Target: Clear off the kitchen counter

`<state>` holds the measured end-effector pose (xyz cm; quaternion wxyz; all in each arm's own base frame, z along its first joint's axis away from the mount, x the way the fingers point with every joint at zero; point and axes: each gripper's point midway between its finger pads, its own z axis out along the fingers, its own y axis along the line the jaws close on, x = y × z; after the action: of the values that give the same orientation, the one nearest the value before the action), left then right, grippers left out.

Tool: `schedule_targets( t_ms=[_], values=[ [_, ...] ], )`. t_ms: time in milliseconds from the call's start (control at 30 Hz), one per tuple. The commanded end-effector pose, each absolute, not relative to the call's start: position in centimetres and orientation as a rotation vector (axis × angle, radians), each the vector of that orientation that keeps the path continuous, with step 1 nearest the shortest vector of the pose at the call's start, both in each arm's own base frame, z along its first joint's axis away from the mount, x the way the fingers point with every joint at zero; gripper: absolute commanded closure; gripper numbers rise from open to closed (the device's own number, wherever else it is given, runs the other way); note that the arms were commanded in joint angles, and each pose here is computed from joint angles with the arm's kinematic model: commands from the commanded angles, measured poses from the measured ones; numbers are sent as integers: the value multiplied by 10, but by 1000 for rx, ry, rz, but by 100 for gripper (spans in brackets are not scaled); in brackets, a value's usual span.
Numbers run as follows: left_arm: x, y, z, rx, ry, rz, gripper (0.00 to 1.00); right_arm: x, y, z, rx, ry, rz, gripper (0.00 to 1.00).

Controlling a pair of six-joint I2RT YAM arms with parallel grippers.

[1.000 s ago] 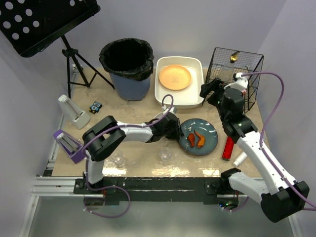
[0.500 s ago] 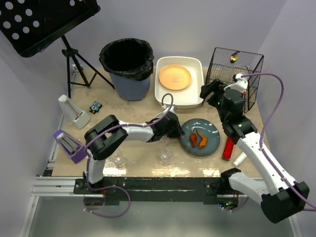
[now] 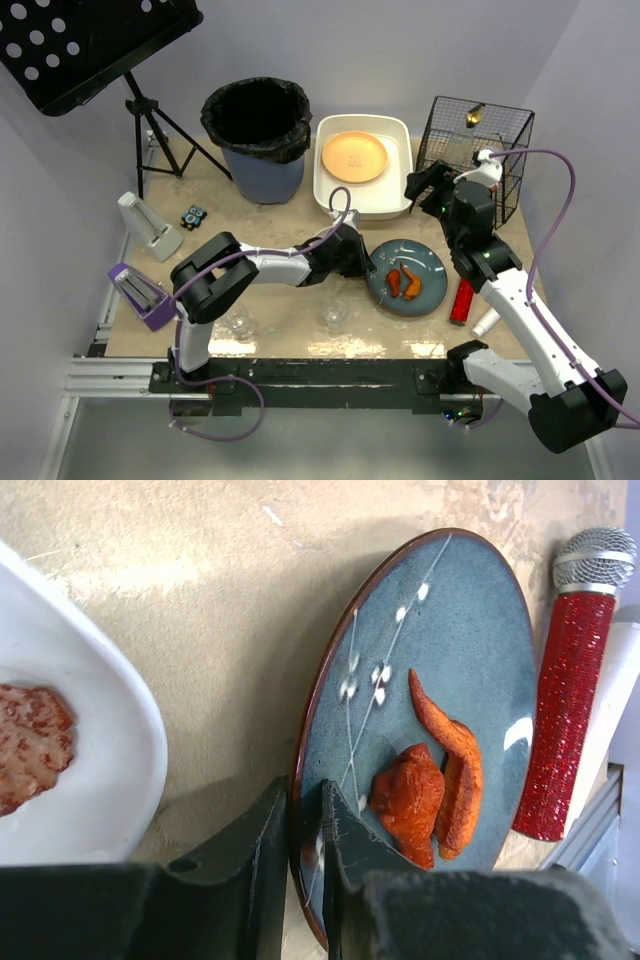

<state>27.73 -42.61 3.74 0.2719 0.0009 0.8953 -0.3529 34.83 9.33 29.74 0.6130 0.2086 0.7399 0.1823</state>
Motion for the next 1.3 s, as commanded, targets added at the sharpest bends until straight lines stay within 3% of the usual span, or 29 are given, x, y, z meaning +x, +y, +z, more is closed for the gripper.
schedule_targets(
  t_ms=[0, 733, 1267],
  values=[
    [275, -436, 72, 113, 2330, -1079, 100, 345, 97, 308, 482, 1666, 471, 20],
    [281, -441, 131, 194, 2226, -1177, 100, 344, 97, 308, 489, 1661, 479, 20],
    [274, -436, 65, 223, 2333, -1103, 100, 345, 98, 300, 490, 1679, 475, 20]
  ],
)
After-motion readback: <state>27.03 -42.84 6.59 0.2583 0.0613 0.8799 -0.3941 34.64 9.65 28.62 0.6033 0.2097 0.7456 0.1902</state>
